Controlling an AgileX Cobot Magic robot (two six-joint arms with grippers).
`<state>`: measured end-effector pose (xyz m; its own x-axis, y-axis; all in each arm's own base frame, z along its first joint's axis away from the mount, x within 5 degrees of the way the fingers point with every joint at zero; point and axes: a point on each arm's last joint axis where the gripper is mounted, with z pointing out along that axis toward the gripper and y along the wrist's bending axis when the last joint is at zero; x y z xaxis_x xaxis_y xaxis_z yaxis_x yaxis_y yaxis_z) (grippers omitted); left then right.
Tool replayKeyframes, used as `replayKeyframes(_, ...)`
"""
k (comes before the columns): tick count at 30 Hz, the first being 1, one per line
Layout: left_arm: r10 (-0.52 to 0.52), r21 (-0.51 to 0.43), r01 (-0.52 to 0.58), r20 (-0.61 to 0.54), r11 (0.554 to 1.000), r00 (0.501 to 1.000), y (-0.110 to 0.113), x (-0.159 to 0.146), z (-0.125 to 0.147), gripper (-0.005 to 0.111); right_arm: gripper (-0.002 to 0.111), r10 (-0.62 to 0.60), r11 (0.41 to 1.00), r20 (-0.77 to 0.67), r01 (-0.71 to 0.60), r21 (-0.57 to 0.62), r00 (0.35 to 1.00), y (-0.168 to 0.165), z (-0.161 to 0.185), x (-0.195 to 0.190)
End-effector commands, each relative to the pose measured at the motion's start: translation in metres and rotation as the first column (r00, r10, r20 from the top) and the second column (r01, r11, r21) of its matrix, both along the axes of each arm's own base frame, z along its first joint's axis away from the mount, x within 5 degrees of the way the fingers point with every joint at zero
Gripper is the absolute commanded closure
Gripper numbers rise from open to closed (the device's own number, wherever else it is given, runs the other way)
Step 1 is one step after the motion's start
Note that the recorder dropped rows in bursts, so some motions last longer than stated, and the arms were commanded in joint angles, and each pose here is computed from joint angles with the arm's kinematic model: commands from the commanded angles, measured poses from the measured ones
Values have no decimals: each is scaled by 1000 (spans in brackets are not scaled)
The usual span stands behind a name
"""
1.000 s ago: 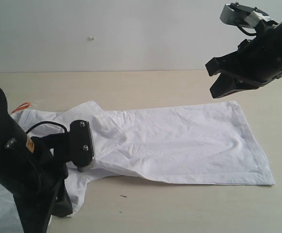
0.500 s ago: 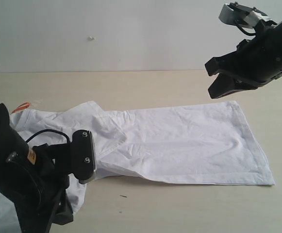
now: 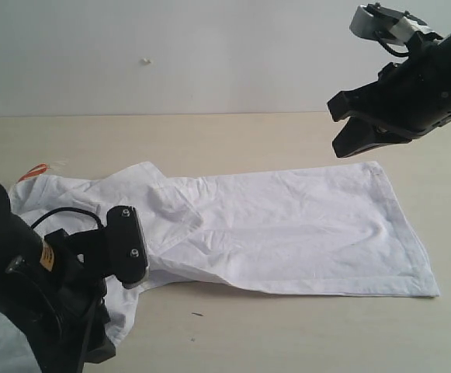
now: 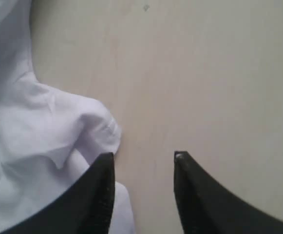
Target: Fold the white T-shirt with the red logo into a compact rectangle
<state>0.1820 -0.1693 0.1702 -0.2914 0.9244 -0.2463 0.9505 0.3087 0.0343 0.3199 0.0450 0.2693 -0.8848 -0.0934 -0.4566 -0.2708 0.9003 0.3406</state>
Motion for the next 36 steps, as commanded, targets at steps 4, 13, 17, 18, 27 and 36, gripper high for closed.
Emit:
replayKeyframes(4,40,37,-40,11,999,999,-2,6,-14,66,108,8,1000,19,-8,7,1000,1,5,-1)
replayKeyframes(13,33,91,-30,-38,995,999,-5,10,-26,66,108,11,1000,32,-11,13,999,2,6,0)
replayKeyframes(17,21,143,-18,-21,990,1000,-2,13,-35,66,108,13,1000,29,-13,17,999,2,6,0)
replayKeyframes(18,21,174,-21,-1,985,1000,0,16,-39,66,108,14,1000,28,-14,18,1000,2,6,0)
replayKeyframes(27,23,365,-17,-12,931,1000,8,27,-56,106,108,14,1000,27,-14,18,1000,2,6,0)
replayKeyframes(36,-60,276,-6,229,961,972,7,38,30,107,108,19,999,28,-19,28,999,3,6,-1)
